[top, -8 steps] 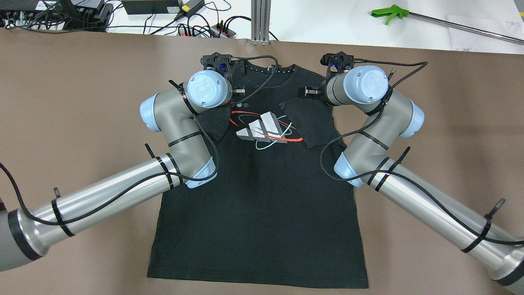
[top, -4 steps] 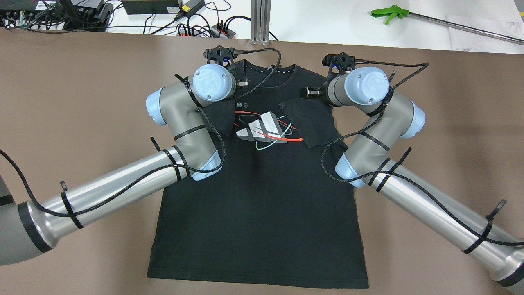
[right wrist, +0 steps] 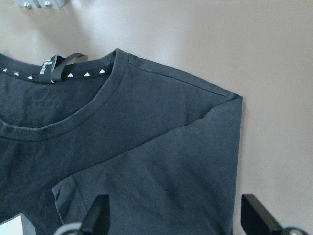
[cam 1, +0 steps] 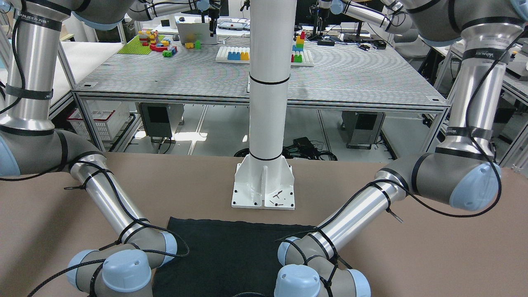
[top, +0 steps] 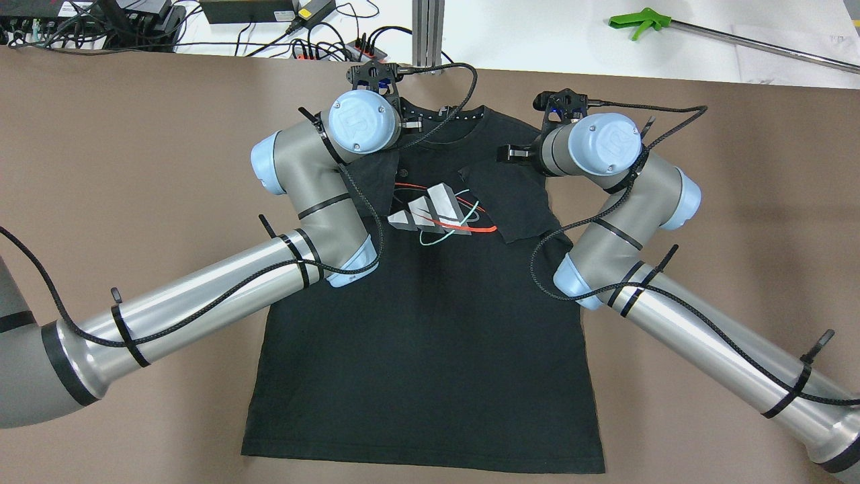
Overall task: Fold clothes
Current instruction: 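Fold both sleeves inward over the shirt's chest with both grippers, then release the sleeves and move both grippers toward the hem corners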
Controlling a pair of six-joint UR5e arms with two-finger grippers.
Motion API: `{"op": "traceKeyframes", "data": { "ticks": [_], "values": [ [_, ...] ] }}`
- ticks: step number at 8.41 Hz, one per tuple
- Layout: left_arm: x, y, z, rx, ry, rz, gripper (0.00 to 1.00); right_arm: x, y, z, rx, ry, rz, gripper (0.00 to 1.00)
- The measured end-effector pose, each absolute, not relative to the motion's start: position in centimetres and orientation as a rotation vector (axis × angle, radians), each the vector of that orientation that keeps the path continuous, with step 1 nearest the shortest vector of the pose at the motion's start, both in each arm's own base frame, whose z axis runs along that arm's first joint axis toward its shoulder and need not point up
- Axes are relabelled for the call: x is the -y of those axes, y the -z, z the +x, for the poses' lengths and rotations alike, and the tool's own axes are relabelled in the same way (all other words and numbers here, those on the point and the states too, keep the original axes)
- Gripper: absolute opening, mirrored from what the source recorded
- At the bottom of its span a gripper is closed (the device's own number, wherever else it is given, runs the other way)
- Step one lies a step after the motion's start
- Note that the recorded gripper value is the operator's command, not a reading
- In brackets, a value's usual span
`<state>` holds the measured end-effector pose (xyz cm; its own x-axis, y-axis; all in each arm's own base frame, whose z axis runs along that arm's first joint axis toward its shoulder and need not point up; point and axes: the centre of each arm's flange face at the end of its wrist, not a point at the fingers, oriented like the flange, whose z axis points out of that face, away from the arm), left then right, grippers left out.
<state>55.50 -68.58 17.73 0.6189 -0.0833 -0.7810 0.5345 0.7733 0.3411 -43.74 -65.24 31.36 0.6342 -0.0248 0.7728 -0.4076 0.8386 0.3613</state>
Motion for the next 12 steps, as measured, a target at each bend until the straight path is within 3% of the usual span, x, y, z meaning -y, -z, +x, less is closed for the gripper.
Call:
{"op": "traceKeyframes", "data": {
  "ticks": [6,9,12],
  "values": [
    [69.2,-16.1,48.4,-0.994,0.322,0.509,0.95,64.1,-29.3,-43.5,0.938,-0.193,0.506,0.94],
    [64.7,-20.2,40.2,-1.143,0.271,0.367,0.95,59.6,-28.3,-37.5,1.02,-0.135,0.35,0.94],
    [57.0,-24.3,35.5,-1.197,0.304,0.326,0.95,53.3,-32.6,-30.6,1.062,-0.102,0.198,0.94]
  ]
}}
